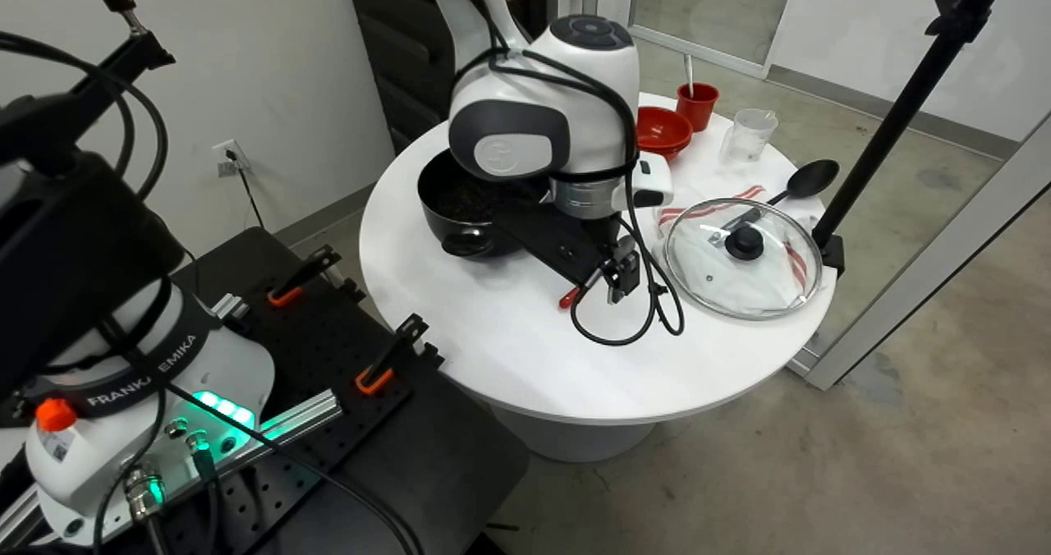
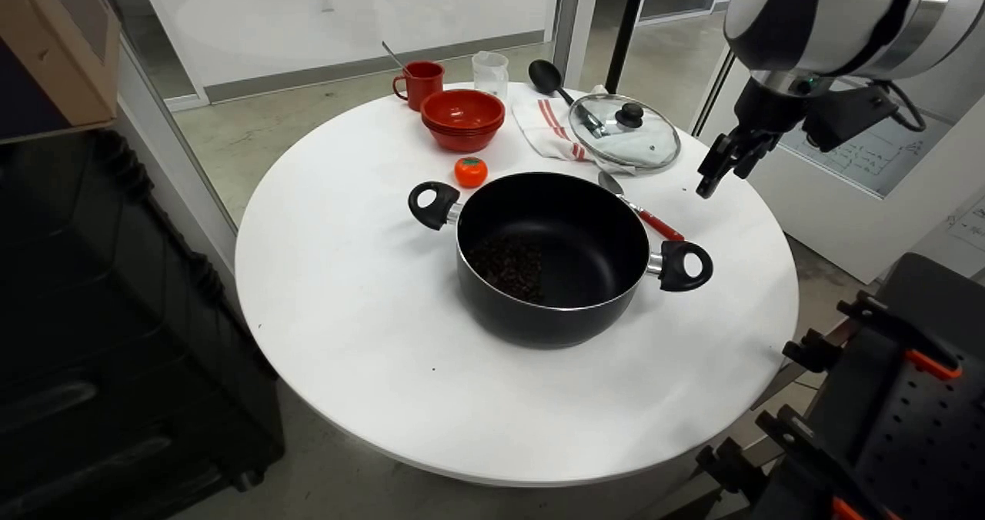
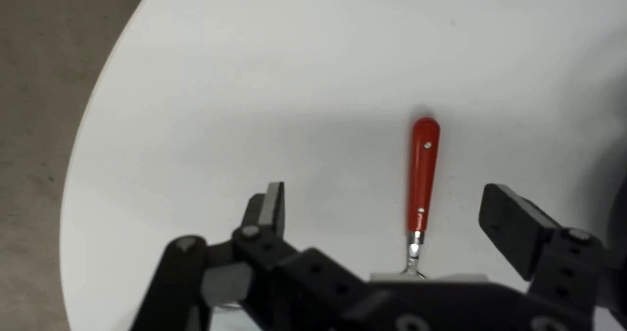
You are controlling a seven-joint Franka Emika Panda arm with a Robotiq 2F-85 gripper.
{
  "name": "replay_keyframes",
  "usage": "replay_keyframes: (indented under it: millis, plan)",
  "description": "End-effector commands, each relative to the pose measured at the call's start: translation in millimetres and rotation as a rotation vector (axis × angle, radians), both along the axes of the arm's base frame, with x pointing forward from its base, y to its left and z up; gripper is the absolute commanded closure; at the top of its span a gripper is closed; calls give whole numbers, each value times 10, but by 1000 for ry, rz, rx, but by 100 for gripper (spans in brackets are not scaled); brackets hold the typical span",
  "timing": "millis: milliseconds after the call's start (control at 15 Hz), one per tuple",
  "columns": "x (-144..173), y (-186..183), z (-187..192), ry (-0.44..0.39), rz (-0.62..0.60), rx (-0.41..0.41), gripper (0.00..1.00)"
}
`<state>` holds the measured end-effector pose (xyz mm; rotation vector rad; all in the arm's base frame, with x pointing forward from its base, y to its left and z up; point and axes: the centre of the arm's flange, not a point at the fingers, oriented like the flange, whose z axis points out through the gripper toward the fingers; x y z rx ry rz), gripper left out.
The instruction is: Use the small spoon to scoop some beans from the pot into the bowl
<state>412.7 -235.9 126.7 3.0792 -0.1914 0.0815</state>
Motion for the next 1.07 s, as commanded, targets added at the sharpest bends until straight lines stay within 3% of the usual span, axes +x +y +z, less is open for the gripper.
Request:
replay_keyframes:
  millis: [0,733,800,933,1000]
  plan:
    - [80,-191,-416,14,-10,-34,0]
    - [-45,338,-768,84,67,41,1]
    - [-22,342,-772,80,66,44,2]
    - [35,323,-766,69,58,47,18]
    - [57,306,-766,67,57,48,17]
